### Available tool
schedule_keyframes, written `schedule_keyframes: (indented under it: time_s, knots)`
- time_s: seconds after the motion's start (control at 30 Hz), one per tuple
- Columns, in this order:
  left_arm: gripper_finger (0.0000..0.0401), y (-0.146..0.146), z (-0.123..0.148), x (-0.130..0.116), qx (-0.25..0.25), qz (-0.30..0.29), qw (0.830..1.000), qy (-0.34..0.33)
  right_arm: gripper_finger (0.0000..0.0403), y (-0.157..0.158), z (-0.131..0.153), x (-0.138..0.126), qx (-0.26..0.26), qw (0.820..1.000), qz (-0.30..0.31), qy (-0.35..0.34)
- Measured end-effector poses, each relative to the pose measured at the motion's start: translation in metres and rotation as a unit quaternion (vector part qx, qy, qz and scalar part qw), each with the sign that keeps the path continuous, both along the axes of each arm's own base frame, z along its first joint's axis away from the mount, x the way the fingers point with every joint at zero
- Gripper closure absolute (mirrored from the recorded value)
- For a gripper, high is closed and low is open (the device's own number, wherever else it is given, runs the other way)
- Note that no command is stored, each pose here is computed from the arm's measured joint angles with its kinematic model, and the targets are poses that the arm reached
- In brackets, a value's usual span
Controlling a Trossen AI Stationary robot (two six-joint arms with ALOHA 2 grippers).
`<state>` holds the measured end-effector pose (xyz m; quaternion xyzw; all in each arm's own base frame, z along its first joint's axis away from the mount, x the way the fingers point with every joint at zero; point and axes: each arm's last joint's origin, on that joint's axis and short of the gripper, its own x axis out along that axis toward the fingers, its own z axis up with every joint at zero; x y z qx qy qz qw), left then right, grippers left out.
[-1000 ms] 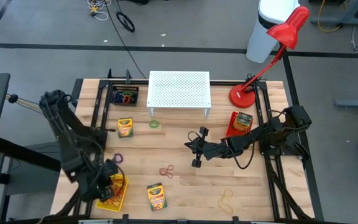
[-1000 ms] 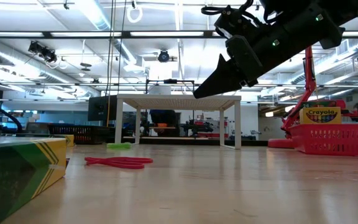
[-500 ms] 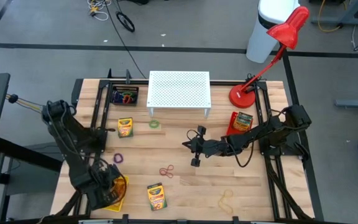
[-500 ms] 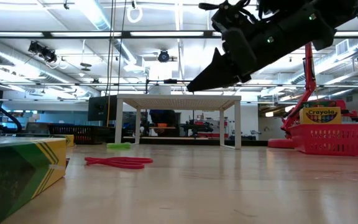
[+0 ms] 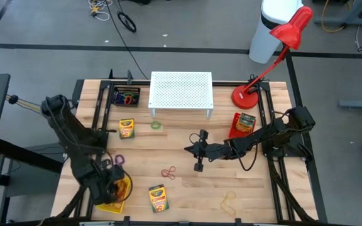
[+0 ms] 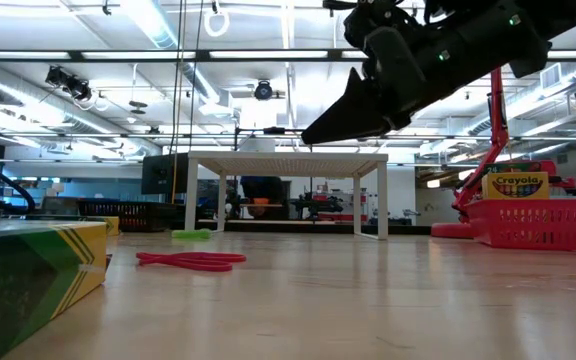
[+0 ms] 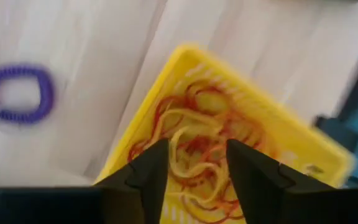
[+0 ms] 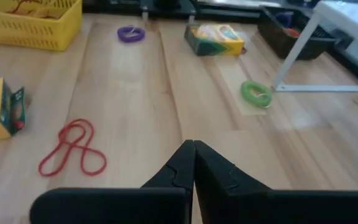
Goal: Pick & Place Office Desk Supplies
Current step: Put the left yellow rubber band into the yellow bin, then put the box yellow crayon into the red bin
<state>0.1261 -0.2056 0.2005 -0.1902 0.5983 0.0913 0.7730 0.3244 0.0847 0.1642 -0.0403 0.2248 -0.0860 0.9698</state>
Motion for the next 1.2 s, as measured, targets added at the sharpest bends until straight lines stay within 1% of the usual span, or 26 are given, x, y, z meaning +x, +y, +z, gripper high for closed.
schedule_keyframes:
  time_s: [0.1, 0.17, 0.23, 0.3, 0.37, 0.47, 0.53, 0.6, 0.67, 0.73, 0.9, 1.0, 1.1, 1.2]
  knots:
    - [0.0217, 0.006, 0.018, 0.007, 0.003, -0.036, 0.998, -0.051, 0.0391, 0.002, -0.003, -0.002, 0.001, 1.0, 0.016, 0.018]
    - [0.0213, 0.01, 0.029, 0.014, 0.023, -0.055, 0.993, -0.098, 0.0391, 0.002, -0.005, -0.003, 0.003, 0.999, 0.025, 0.032]
    - [0.0212, 0.014, 0.034, 0.022, 0.044, -0.06, 0.989, -0.13, 0.0391, 0.004, -0.007, -0.004, 0.002, 0.999, 0.03, 0.043]
    - [0.0211, 0.018, 0.033, 0.035, 0.048, -0.06, 0.986, -0.146, 0.0391, 0.006, -0.008, -0.006, 0.0, 0.998, 0.034, 0.049]
    - [0.0211, 0.017, 0.029, 0.053, 0.037, -0.062, 0.984, -0.161, 0.0391, 0.008, -0.008, -0.007, -0.001, 0.998, 0.037, 0.052]
    - [0.0211, 0.012, 0.02, 0.081, 0.02, -0.089, 0.976, -0.197, 0.0391, 0.013, -0.008, -0.008, -0.001, 0.998, 0.046, 0.052]
    - [0.0211, 0.008, 0.015, 0.095, 0.013, -0.105, 0.969, -0.222, 0.0391, 0.017, -0.009, -0.01, -0.002, 0.997, 0.052, 0.054]
    - [0.0211, 0.006, 0.007, 0.104, 0.011, -0.105, 0.97, -0.221, 0.0391, 0.021, -0.009, -0.011, -0.003, 0.997, 0.059, 0.057]
    - [0.021, 0.007, -0.004, 0.108, 0.016, -0.097, 0.975, -0.2, 0.0391, 0.026, -0.01, -0.013, -0.005, 0.996, 0.067, 0.06]
    - [0.0204, 0.005, -0.016, 0.112, 0.005, -0.087, 0.981, -0.176, 0.0391, 0.029, -0.01, -0.015, -0.006, 0.995, 0.074, 0.065]
    - [0.0163, -0.005, -0.045, 0.122, -0.006, -0.082, 0.985, -0.152, 0.0391, 0.038, -0.011, -0.019, -0.01, 0.994, 0.085, 0.067]
    - [0.0143, -0.007, -0.06, 0.127, 0.01, -0.094, 0.986, -0.14, 0.0391, 0.04, -0.011, -0.02, -0.011, 0.994, 0.087, 0.067]
    - [0.0145, -0.008, -0.066, 0.131, 0.013, -0.085, 0.987, -0.137, 0.0391, 0.04, -0.011, -0.02, -0.011, 0.994, 0.084, 0.066]
    - [0.0172, -0.008, -0.067, 0.131, 0.01, -0.08, 0.987, -0.138, 0.0391, 0.039, -0.011, -0.02, -0.011, 0.994, 0.083, 0.066]
